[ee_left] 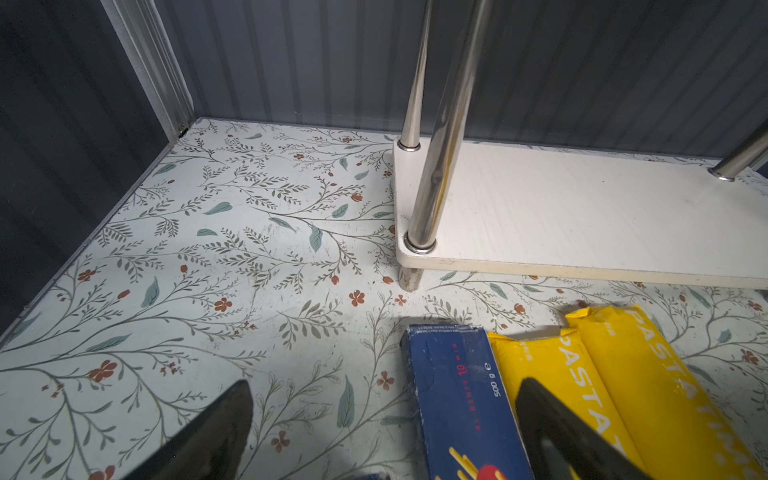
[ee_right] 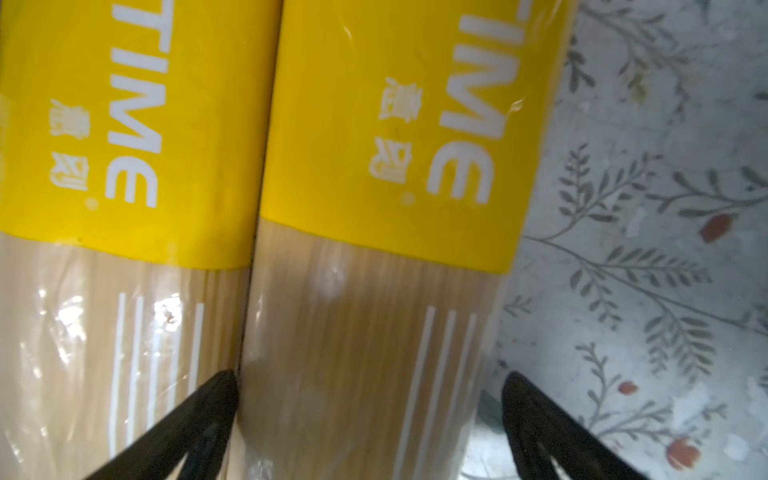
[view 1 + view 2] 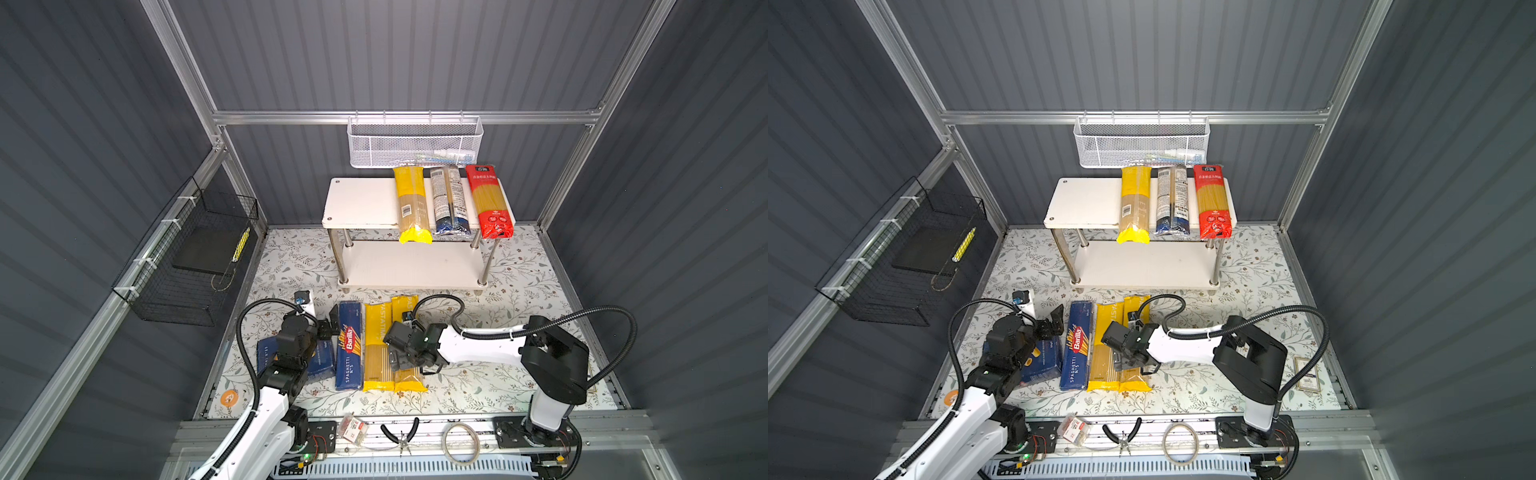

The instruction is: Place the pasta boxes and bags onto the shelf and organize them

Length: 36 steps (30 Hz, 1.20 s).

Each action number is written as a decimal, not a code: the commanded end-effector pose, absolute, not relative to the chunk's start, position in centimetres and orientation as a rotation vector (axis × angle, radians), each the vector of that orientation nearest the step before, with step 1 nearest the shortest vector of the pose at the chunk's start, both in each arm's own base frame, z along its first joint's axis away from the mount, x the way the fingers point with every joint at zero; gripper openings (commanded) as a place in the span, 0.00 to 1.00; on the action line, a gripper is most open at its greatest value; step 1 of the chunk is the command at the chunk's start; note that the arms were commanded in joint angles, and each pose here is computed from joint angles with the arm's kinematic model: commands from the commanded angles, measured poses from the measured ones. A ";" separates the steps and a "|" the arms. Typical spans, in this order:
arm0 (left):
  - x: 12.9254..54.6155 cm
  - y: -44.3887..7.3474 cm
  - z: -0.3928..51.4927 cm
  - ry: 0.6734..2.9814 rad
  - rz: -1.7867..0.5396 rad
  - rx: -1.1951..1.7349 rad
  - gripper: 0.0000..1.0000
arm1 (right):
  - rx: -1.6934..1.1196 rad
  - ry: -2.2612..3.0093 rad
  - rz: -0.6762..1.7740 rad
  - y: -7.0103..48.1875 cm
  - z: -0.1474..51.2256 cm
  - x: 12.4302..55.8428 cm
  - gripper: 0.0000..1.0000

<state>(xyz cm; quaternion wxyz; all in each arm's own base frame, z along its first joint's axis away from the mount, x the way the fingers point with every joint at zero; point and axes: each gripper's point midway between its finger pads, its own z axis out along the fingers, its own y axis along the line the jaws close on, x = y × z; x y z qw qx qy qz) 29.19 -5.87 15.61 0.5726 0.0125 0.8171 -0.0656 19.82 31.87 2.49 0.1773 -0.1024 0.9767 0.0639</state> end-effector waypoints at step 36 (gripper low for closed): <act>29.4 -6.1 15.5 1.925 -0.158 0.036 0.99 | -0.539 2.735 0.045 27.7 3.8 19.3 0.99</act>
